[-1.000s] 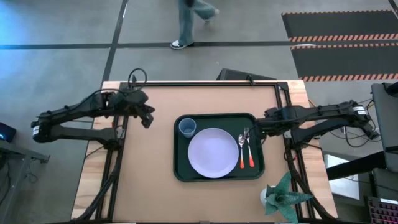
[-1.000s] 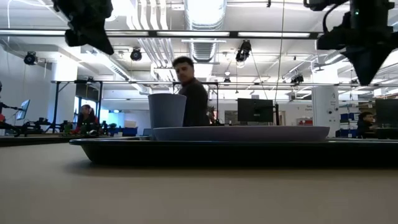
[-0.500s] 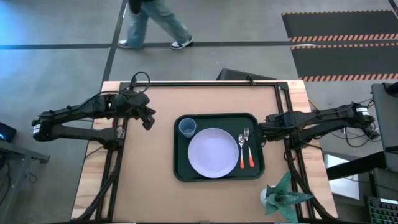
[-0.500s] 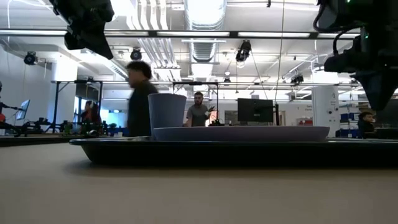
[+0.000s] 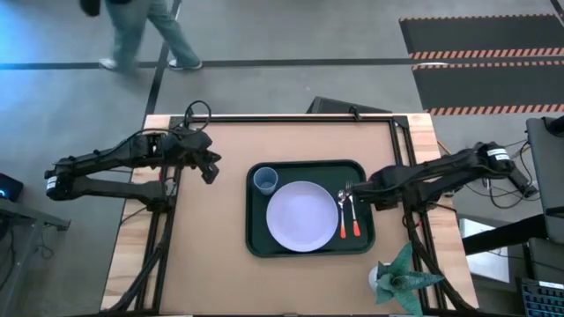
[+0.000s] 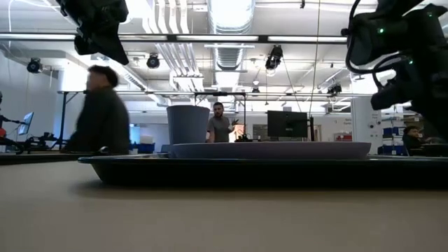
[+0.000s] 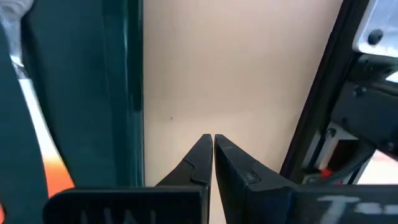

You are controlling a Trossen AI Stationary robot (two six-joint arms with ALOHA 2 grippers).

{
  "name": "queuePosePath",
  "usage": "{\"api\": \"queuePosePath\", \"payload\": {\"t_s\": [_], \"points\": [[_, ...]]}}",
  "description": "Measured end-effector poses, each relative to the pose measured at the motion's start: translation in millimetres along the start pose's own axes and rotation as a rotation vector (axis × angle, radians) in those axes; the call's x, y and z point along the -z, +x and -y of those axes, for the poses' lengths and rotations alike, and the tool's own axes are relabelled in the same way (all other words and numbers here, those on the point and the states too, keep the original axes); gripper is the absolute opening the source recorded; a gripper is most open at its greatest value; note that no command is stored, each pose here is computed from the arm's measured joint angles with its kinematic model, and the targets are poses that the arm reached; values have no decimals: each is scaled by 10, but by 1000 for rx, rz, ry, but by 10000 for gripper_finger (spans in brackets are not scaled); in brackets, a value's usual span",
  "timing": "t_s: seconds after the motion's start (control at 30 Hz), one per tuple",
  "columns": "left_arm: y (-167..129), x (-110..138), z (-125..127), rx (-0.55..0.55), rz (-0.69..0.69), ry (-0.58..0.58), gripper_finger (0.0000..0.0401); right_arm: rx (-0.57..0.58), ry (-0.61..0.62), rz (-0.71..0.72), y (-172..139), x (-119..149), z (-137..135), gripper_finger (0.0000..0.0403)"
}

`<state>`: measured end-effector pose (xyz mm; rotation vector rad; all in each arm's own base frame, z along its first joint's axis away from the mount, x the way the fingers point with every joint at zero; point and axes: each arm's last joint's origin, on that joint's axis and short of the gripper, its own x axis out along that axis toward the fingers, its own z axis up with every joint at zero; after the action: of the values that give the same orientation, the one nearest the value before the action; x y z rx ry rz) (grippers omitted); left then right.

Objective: Pick and place plate/cup/fork/spoon on tray
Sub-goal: Move the black tray to the center of the table

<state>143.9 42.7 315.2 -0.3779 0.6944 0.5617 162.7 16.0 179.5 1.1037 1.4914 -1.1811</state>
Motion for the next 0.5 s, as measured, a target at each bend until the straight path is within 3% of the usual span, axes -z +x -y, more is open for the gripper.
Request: {"api": "queuePosePath", "payload": {"t_s": [0.3, 0.5], "points": [[-9, 3, 0, 9, 0, 21, 0, -72, 44, -19, 89, -18, -198, 8], [-7, 7, 6, 34, -10, 48, 0, -31, 50, -30, 188, -33, -279, 8]]}}
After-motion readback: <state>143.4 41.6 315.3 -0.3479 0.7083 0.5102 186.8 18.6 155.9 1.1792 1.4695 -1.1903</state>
